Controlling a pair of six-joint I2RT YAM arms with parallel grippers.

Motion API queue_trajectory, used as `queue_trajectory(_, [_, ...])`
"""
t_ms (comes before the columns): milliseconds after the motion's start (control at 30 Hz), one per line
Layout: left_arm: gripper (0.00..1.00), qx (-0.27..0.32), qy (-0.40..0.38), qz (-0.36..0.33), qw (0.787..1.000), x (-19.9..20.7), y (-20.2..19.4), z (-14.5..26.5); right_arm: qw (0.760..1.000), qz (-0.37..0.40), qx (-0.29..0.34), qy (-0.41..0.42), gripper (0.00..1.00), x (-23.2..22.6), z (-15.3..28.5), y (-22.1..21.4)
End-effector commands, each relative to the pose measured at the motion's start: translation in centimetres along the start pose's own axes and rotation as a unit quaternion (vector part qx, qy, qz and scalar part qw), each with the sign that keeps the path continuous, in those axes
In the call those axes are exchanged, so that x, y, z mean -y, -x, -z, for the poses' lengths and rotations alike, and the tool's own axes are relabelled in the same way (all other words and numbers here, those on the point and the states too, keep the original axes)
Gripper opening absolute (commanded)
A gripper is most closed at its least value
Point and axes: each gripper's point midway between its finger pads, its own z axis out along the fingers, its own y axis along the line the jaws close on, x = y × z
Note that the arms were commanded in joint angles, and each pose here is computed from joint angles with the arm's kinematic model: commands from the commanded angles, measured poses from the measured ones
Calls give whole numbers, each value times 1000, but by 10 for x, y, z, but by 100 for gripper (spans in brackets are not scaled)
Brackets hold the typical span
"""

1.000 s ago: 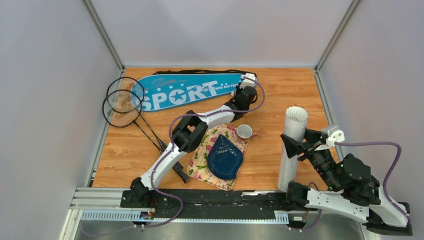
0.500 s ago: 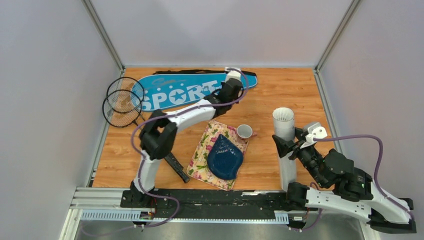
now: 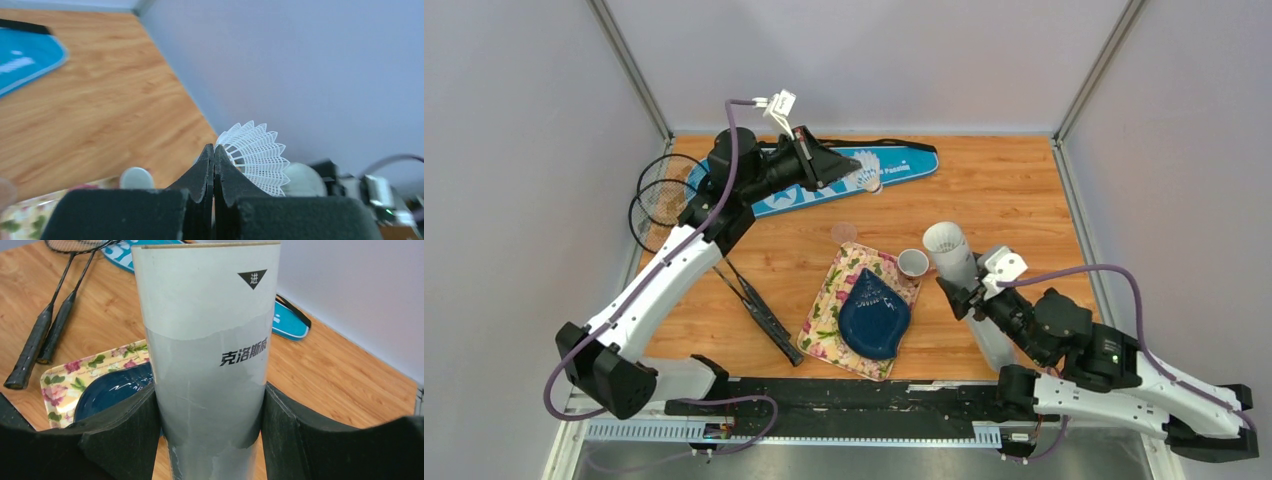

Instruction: Pack up the badminton gear

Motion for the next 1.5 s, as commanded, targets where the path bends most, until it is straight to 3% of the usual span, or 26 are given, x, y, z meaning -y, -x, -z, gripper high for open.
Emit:
queue_trajectory(0, [0, -111, -189, 50, 974, 89, -25, 42, 997, 32, 35, 67, 31, -35, -19, 21])
queue_trajectory(267, [0, -121, -231, 61, 964, 107, -33, 67, 989, 78, 71, 107, 33, -61, -37, 31])
queue_trajectory(567, [0, -153, -248, 64, 955, 121, -59, 64, 989, 89, 91, 69, 33, -54, -49, 44])
queue_trajectory(667, [0, -162, -236, 53, 957, 118, -72, 57, 991, 79, 94, 60, 33, -52, -51, 48])
queue_trajectory(900, [0, -123, -210, 10, 970, 110, -83, 45, 992, 37, 107, 54, 33, -50, -48, 50])
queue_trajectory(1067, [0, -151, -189, 4, 970, 107, -95, 31, 991, 26, 117, 54, 33, -50, -47, 50])
queue_trajectory(1100, [3, -150, -188, 2, 971, 107, -94, 30, 991, 26, 115, 55, 33, -51, -47, 49])
queue_trajectory(1133, [22, -152, -186, 1, 971, 105, -95, 29, 992, 25, 115, 53, 32, -50, -47, 47])
queue_trajectory(1233, [46, -148, -186, -8, 971, 103, -96, 32, 992, 15, 115, 52, 32, -49, -45, 45])
queue_trajectory(1467, [56, -141, -187, -48, 971, 102, -95, 45, 991, -9, 127, 49, 32, -44, -37, 42])
